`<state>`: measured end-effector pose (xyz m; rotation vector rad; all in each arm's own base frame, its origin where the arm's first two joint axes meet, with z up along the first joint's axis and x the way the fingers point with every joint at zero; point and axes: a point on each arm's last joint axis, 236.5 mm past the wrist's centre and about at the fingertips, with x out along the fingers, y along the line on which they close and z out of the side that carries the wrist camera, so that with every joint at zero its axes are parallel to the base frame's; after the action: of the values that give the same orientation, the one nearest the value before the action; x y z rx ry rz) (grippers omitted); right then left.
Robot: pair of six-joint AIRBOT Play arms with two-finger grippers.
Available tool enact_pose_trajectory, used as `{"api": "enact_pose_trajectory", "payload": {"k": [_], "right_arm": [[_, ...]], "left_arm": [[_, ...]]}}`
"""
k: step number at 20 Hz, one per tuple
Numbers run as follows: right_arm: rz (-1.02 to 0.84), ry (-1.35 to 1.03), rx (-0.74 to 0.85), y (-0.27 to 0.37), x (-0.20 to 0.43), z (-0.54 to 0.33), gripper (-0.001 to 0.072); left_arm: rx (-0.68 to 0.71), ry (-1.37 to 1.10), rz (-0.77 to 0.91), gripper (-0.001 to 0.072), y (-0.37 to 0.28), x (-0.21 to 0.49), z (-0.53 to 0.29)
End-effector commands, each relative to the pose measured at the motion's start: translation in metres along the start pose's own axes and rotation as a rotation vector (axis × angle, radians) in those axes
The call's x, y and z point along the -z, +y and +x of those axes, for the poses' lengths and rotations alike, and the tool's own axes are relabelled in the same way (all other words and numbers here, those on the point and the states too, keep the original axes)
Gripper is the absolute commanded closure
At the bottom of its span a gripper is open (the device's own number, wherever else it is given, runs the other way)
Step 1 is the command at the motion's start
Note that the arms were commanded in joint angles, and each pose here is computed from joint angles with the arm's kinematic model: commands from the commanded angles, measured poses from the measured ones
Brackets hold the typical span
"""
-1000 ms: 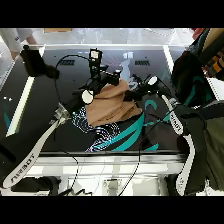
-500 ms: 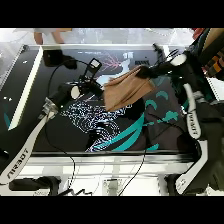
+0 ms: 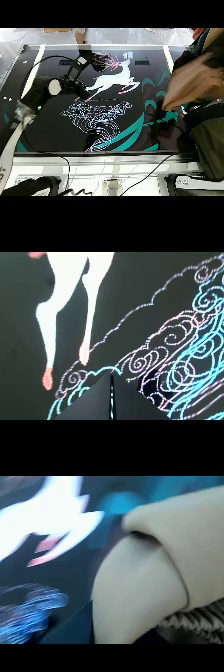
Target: Fold the clothes and pants, and hang the long-sleeved shirts on hangers.
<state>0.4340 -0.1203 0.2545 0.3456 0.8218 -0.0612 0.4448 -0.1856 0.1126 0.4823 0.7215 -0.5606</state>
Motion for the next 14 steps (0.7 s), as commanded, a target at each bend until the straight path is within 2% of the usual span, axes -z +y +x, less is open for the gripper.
{"api": "enact_pose_trajectory", "payload": {"k": [1, 4, 6, 10, 14], "right_arm": [[0.189, -0.089, 0.415, -0.111, 0.021, -0.111, 0.0687], [0.357, -0.049, 0.648, -0.180, 0.066, -0.174, 0.0687], [0.494, -0.015, 0.734, -0.217, 0.099, -0.202, 0.0687], [0.676, 0.038, 0.809, -0.263, 0.151, -0.223, 0.0687], [0.743, 0.082, 0.813, -0.282, 0.176, -0.215, 0.0687]], "left_arm": [[-0.031, -0.063, 0.007, 0.0693, 0.005, -0.015, -0.040], [-0.043, -0.095, 0.009, 0.0693, 0.007, -0.022, -0.055], [-0.044, -0.097, 0.009, 0.0693, 0.007, -0.023, -0.056], [-0.044, -0.097, 0.009, 0.0693, 0.007, -0.023, -0.056], [-0.043, -0.097, 0.009, 0.0693, 0.007, -0.023, -0.056]]}}
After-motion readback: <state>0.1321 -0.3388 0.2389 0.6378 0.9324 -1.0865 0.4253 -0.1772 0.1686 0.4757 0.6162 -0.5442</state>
